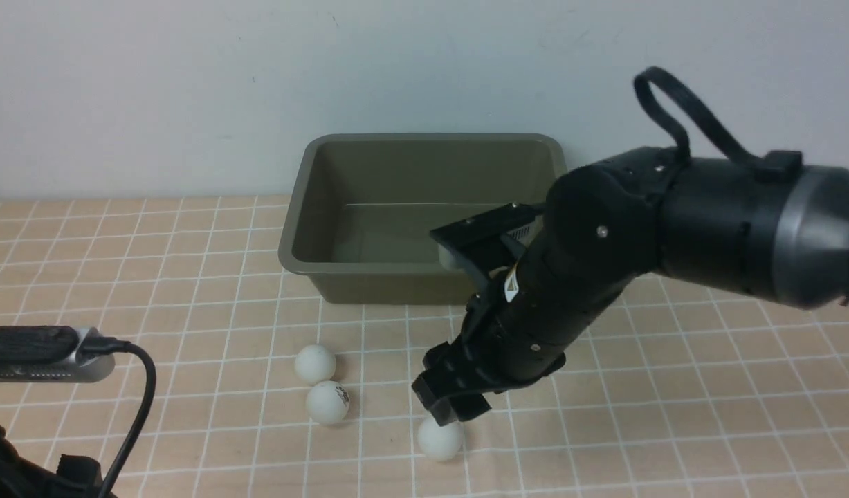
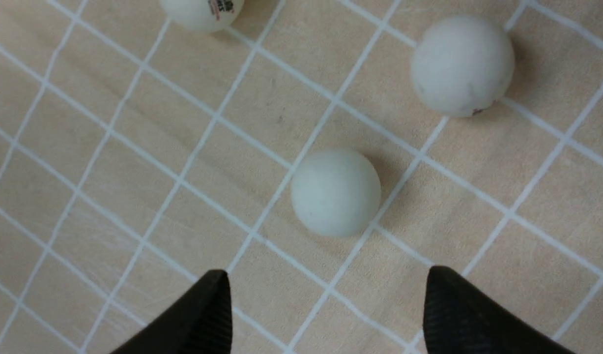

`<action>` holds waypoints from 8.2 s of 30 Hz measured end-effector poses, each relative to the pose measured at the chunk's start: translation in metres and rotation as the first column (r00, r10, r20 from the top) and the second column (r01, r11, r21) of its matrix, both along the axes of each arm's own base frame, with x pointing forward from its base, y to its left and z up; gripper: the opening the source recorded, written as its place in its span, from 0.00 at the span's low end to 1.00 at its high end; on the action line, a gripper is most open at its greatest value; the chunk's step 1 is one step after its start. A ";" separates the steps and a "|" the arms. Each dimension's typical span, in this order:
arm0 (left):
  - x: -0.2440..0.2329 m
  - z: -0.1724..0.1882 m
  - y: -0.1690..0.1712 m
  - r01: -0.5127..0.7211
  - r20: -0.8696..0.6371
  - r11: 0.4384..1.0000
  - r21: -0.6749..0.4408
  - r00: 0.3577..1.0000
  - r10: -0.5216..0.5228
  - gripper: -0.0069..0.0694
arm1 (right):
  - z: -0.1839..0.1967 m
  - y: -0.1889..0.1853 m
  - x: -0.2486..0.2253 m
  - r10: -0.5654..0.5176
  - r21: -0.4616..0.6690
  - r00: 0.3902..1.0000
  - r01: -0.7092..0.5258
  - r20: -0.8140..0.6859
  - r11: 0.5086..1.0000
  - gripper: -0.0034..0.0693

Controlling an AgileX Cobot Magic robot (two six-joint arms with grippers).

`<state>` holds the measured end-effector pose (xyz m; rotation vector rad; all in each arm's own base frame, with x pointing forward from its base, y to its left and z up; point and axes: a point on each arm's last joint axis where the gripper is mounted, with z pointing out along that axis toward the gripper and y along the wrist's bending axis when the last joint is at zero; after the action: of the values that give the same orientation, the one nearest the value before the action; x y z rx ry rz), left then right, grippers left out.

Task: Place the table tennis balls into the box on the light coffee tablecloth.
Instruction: 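Reach for and grasp a ping pong ball on the table, then release the ping pong ball into the bin and lift the gripper away, then reach for and grasp a ping pong ball on the table, then release the ping pong ball into the bin and lift the gripper away, then reach for and grasp a ping pong ball on the table beside the basket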

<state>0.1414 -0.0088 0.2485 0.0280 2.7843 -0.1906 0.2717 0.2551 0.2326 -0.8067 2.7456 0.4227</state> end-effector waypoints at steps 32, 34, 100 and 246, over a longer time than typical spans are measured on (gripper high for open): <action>0.003 0.001 0.000 -0.006 0.034 1.000 0.002 0.999 0.006 0.84 | -0.054 0.037 0.009 0.016 -0.103 1.000 -0.017 -0.011 0.995 0.70; 0.003 0.001 0.000 -0.006 0.034 1.000 0.002 0.999 0.006 0.84 | -0.056 0.037 0.010 0.016 -0.106 1.000 -0.017 -0.014 0.994 0.70; 0.003 0.001 0.000 -0.003 0.031 1.000 0.003 1.000 0.003 0.84 | 0.038 -0.021 0.164 -0.190 -0.002 0.969 0.193 0.159 0.981 0.64; 0.029 0.010 -0.044 0.173 0.206 0.891 -0.420 0.974 -0.092 0.80 | 0.187 -0.120 0.142 -0.298 0.111 0.828 0.279 0.475 0.954 0.69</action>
<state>0.1702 -0.0524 0.2585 0.1190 2.4966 -0.8020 0.4136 0.1353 0.4191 -0.3992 2.3159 0.1728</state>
